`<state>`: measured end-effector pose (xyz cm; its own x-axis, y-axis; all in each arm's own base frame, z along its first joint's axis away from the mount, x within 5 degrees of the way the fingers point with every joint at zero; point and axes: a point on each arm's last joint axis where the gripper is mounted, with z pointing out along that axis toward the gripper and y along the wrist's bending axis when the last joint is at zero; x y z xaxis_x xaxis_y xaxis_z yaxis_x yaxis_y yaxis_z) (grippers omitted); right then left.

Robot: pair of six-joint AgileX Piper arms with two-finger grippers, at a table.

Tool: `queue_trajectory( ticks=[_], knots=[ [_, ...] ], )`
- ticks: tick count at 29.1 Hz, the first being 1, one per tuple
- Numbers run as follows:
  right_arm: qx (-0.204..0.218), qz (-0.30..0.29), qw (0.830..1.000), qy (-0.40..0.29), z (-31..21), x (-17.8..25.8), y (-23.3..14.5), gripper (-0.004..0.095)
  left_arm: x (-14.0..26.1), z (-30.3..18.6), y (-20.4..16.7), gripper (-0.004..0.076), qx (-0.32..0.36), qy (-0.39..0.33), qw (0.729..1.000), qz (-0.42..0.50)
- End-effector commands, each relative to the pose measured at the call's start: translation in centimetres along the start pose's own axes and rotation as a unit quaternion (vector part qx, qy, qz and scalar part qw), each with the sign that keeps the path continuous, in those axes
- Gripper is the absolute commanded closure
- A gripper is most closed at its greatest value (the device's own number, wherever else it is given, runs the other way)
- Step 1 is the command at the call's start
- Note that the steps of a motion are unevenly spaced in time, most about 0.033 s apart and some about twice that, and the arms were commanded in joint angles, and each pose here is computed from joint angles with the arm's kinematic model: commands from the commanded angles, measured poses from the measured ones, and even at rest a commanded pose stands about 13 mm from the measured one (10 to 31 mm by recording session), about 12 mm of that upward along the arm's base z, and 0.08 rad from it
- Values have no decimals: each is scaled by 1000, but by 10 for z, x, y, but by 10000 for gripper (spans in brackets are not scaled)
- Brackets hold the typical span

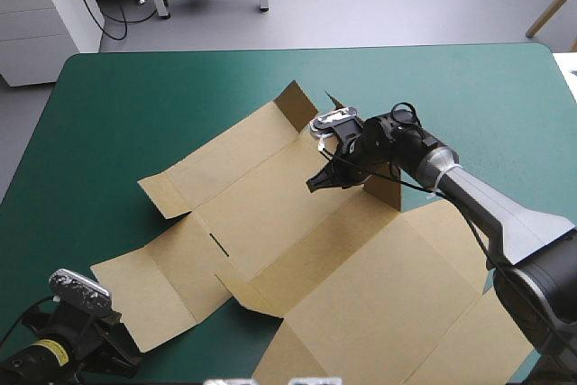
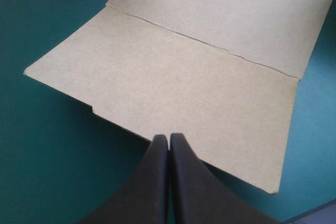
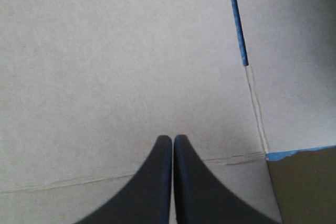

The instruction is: Fold the box

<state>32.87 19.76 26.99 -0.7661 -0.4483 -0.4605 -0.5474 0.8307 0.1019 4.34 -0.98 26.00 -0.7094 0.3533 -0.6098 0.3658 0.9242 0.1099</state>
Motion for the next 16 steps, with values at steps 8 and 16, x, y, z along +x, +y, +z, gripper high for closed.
queue_trajectory(
  ticks=[8, 16],
  knots=[
    [2, -6, 999, -51, -27, -11, 3, 912, -10, -3, 1, 734, -3, -28, 1000, -5],
    [1, -5, 999, -51, -27, -11, 4, 912, -10, -3, 1, 734, -3, -28, 1000, -5]
  ],
)
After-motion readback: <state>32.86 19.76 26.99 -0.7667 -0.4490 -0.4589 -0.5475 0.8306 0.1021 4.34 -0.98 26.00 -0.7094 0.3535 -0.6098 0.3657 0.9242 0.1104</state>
